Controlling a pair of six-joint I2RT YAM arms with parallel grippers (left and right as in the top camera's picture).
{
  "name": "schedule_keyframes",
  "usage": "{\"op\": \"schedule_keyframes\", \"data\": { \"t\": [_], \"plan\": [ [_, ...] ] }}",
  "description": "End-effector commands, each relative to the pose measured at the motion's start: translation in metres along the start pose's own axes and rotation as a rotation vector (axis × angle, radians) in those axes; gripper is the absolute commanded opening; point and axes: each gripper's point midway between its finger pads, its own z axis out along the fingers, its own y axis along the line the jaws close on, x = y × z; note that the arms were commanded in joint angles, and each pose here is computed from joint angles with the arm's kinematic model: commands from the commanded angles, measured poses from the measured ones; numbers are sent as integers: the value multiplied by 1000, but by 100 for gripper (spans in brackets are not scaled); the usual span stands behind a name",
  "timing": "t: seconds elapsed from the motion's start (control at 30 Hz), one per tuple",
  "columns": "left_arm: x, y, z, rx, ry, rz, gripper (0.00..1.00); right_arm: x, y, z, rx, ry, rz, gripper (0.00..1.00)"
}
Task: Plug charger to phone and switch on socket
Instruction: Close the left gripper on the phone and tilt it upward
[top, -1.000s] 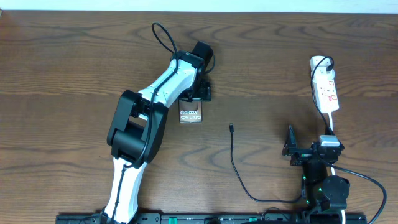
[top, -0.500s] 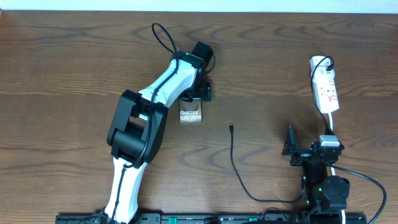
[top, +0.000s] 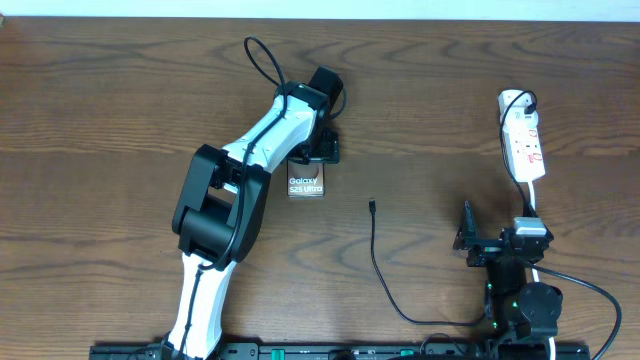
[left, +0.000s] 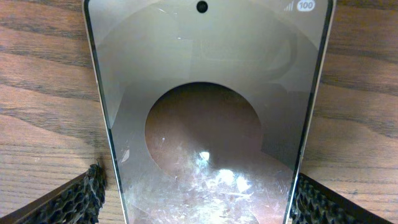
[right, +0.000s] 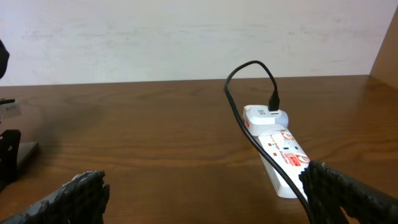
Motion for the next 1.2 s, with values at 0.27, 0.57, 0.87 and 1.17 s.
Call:
{"op": "schedule_keyframes", "data": {
  "t": [0.27, 0.57, 0.87, 1.17],
  "plan": [
    [26, 17, 33, -80, 105, 16, 88, 1, -2, 0, 6, 0, -11, 99],
    [25, 17, 33, -80, 105, 16, 84, 1, -2, 0, 6, 0, -11, 99],
    [25, 17, 33, -80, 104, 15, 81, 1, -2, 0, 6, 0, -11, 99],
    [20, 15, 24, -68, 80, 13, 80, 1, -2, 0, 6, 0, -11, 99]
  ]
}}
